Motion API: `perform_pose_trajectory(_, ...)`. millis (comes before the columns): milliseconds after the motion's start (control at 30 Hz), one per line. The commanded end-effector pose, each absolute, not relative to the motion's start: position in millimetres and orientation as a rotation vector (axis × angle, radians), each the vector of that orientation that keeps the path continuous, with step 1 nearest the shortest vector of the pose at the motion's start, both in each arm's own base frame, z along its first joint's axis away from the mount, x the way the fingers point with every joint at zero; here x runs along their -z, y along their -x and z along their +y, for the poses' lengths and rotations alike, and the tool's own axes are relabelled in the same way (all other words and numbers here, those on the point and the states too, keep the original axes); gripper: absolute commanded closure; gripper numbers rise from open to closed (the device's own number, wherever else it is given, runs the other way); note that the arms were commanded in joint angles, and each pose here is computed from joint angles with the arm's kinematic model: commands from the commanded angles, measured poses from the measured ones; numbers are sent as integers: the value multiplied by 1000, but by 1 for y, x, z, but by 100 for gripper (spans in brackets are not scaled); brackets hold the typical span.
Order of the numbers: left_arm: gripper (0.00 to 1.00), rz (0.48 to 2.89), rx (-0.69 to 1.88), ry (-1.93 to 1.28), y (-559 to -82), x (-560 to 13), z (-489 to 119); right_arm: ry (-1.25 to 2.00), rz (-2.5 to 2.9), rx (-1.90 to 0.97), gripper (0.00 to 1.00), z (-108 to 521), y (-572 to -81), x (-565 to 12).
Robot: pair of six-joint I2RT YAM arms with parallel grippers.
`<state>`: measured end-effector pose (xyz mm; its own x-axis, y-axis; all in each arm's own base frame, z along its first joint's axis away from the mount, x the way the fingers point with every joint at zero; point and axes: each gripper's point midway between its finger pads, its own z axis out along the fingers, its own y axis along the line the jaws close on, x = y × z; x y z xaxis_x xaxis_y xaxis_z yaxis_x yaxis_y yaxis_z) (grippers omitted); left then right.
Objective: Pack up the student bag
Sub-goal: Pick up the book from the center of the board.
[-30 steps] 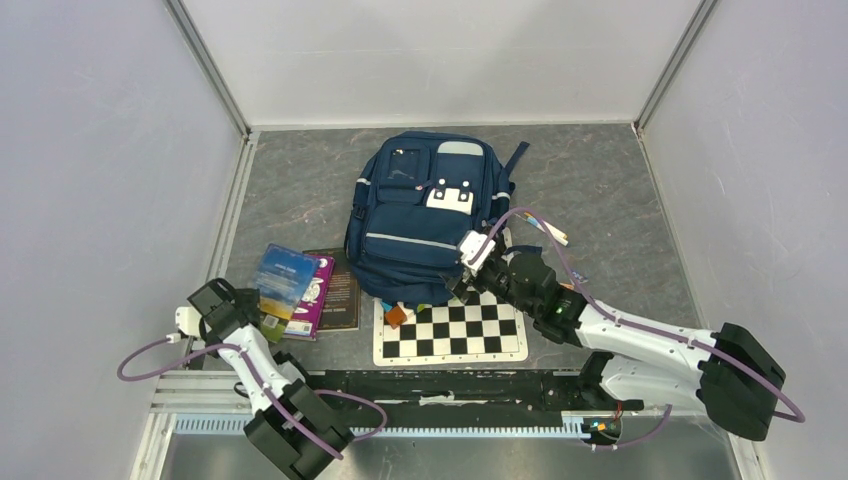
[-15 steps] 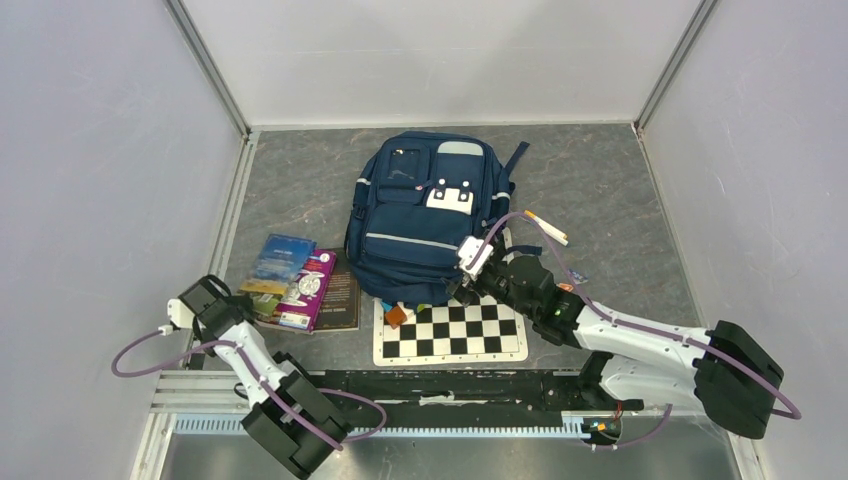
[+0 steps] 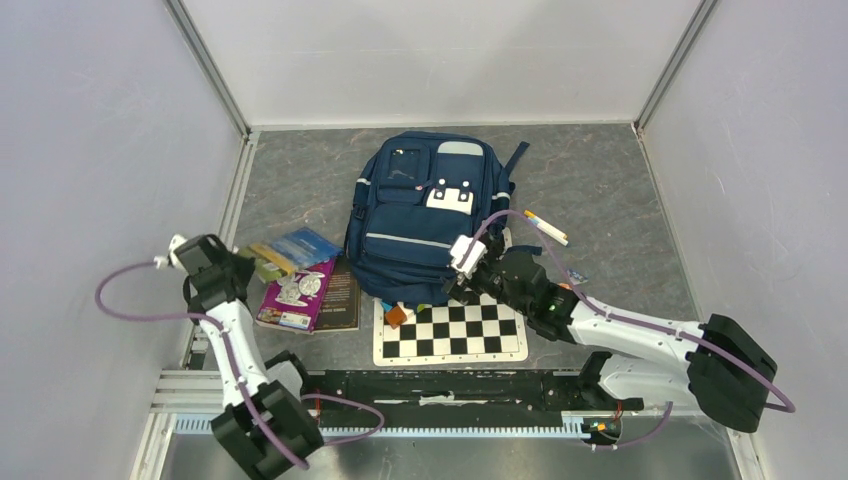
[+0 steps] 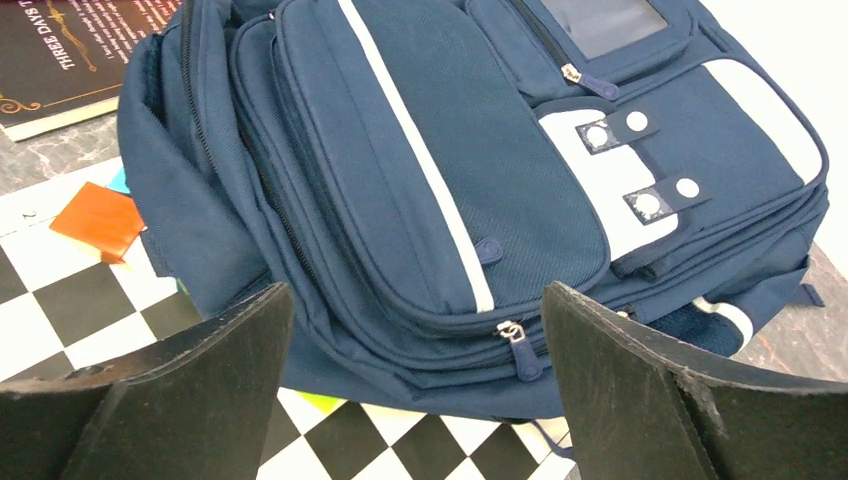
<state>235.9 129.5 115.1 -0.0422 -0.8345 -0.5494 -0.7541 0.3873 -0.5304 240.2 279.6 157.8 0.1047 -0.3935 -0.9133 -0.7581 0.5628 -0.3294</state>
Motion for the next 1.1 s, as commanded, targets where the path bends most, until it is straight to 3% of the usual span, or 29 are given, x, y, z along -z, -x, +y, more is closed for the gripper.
perform_pose_trajectory(0,98,1921,191,932,-274,-171,93,1006,1464,-312,2,292,-257,-195)
perform_pose_trajectory(167,98,1853,397,701,-290,-215,47,960,1471,-394,2,304,-256,-214)
perform_pose_trajectory(533,98,1639,760,164,-277,-335,-53,693,1520,-615,2,309,-250,-250)
perform_pose_trajectory(867,98,1504,906,-81,-250,-406,-103,609,1523,-921,2,324,-240,-263)
perform_pose_trajectory(1067,98,1465,1050,-205,-225,-420,-132,523,1432,-1154,2,322,-226,-290)
